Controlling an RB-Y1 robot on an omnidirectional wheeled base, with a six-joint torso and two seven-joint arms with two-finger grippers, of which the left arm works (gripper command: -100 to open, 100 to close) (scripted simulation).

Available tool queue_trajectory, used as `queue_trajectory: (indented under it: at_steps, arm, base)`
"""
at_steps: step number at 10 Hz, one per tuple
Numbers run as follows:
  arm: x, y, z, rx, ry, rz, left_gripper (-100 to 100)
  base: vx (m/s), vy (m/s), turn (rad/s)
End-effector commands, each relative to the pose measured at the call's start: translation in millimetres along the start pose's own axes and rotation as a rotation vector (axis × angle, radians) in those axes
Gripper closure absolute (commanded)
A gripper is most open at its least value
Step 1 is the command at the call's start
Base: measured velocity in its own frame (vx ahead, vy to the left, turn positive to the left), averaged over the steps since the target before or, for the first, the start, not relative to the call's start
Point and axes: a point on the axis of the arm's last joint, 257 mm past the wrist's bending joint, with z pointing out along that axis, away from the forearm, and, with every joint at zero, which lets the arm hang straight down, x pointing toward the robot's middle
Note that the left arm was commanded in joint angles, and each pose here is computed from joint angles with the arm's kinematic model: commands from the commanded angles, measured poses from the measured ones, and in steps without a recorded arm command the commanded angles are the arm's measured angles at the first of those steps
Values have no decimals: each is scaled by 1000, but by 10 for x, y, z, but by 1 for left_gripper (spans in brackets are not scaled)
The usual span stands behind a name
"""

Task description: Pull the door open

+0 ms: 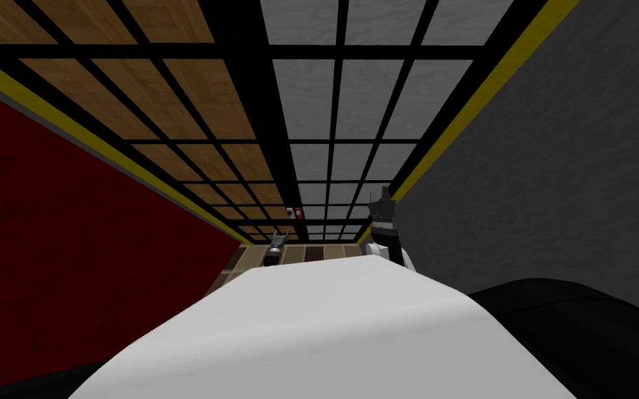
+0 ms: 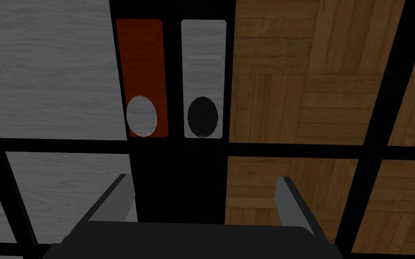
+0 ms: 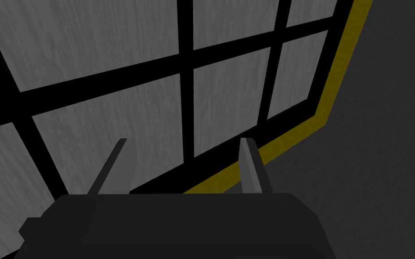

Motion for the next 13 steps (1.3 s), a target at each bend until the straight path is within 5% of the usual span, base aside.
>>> queue_trajectory:
  at_steps: [1,4,10,11,13]
  arm:
    - [68,111,-71,-22,18,3,-100]
    - [232,405,-285,-87,60,10,-100]
    - [539,1131,-858,-262,151,28,-100]
    - [539,1131,-858,-262,151,28,-100]
    - [620,1385,-1081,-328,179,35,-100]
  base:
    - [-142,2,-13]
    - [-174,17,-40]
    - [-173,57,-76]
    - [-85,44,-24]
    - [-100,36,-94]
